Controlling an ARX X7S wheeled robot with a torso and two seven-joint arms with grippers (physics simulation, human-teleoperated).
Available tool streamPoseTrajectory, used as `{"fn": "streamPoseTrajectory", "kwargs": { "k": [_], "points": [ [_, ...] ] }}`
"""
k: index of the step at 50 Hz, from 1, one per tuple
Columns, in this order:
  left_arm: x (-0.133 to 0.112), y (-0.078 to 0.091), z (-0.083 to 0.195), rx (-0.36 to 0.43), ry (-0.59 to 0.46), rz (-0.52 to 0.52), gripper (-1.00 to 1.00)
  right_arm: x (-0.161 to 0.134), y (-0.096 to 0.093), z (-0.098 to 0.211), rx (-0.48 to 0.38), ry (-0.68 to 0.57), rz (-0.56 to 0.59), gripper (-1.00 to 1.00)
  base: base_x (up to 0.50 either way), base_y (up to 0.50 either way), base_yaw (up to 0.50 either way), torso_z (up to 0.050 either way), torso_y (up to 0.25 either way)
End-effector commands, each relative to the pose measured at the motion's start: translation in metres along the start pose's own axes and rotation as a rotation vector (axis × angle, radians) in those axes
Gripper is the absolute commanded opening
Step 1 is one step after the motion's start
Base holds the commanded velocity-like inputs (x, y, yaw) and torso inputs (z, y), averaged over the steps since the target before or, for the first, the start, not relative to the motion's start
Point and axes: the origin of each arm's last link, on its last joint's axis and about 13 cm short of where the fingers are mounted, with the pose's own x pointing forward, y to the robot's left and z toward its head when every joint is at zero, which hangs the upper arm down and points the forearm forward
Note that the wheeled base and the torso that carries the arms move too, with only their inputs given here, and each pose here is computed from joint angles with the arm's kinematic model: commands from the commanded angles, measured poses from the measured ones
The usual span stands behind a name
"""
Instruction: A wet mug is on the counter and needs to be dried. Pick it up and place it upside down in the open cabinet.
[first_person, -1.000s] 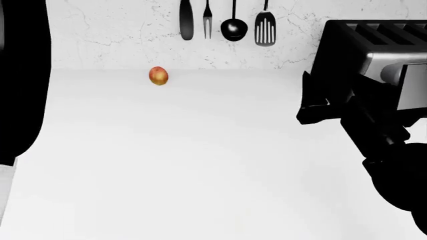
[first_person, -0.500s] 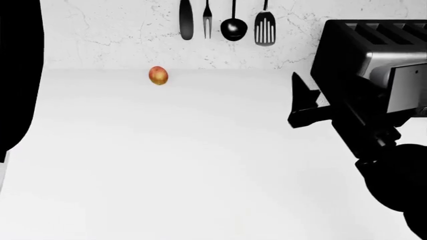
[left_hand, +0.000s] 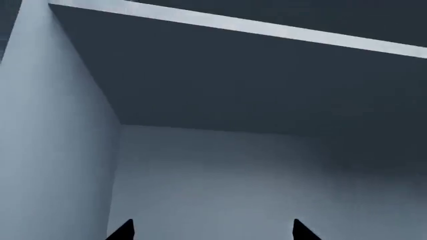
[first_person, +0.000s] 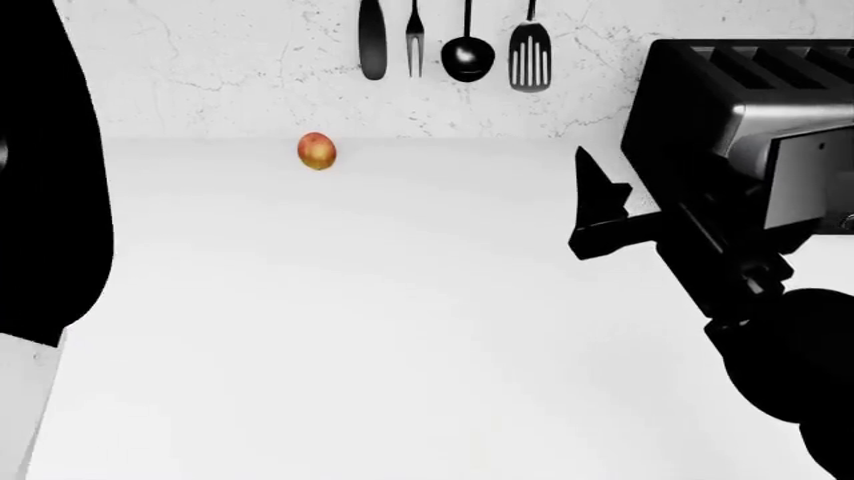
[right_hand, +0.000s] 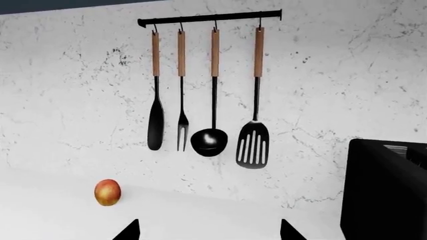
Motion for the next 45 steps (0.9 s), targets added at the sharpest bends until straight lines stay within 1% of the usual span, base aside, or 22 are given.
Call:
{"fn": "streamPoseTrajectory", "kwargs": {
  "k": [1, 3, 5, 11, 14, 18, 24, 27, 34, 40, 45],
  "points": [
    [-0.071, -0.024, 0.034, 0.016, -0.084, -0.120, 1.00, 0.001, 0.000, 0.001, -0.003, 0.001, 0.001, 1.00, 0.00, 0.00, 0.00, 0.000, 0.000],
    [-0.082, -0.027, 0.039, 0.004, -0.087, -0.145, 1.00, 0.001, 0.001, 0.001, -0.004, 0.000, 0.001, 1.00, 0.00, 0.00, 0.00, 0.000, 0.000],
    [-0.093, -0.029, 0.040, -0.022, -0.056, -0.185, 1.00, 0.001, 0.001, 0.001, -0.004, -0.001, 0.000, 1.00, 0.00, 0.00, 0.00, 0.000, 0.000],
    [-0.118, -0.033, 0.038, -0.146, 0.097, -0.316, 1.00, 0.001, 0.001, 0.001, -0.004, 0.001, -0.002, 1.00, 0.00, 0.00, 0.00, 0.000, 0.000],
    [-0.133, -0.037, 0.034, -0.184, 0.163, -0.381, 1.00, 0.001, 0.001, 0.001, -0.004, 0.002, -0.002, 1.00, 0.00, 0.00, 0.00, 0.000, 0.000],
    [-0.156, -0.042, 0.030, -0.206, 0.194, -0.459, 1.00, 0.001, 0.001, 0.001, -0.006, 0.003, -0.003, 1.00, 0.00, 0.00, 0.00, 0.000, 0.000],
    [-0.181, -0.047, 0.029, -0.240, 0.236, -0.538, 1.00, 0.002, 0.001, 0.000, -0.004, 0.005, -0.004, 1.00, 0.00, 0.00, 0.00, 0.000, 0.000],
    [-0.188, -0.048, 0.025, -0.250, 0.262, -0.555, 1.00, 0.002, 0.001, -0.001, -0.003, 0.004, -0.003, 1.00, 0.00, 0.00, 0.00, 0.000, 0.000],
    [-0.203, -0.045, 0.003, -0.280, 0.354, -0.562, 1.00, 0.000, 0.001, -0.001, -0.001, 0.004, -0.006, 1.00, 0.00, 0.00, 0.00, 0.000, 0.000],
    [-0.200, -0.036, -0.017, -0.311, 0.425, -0.489, 1.00, -0.002, 0.003, 0.001, -0.007, -0.008, -0.004, 1.00, 0.00, 0.00, 0.00, 0.000, 0.000],
    [-0.200, -0.027, -0.031, -0.319, 0.446, -0.422, 1.00, -0.002, 0.004, 0.002, -0.009, -0.013, -0.001, 1.00, 0.00, 0.00, 0.00, 0.000, 0.000]
  ]
}}
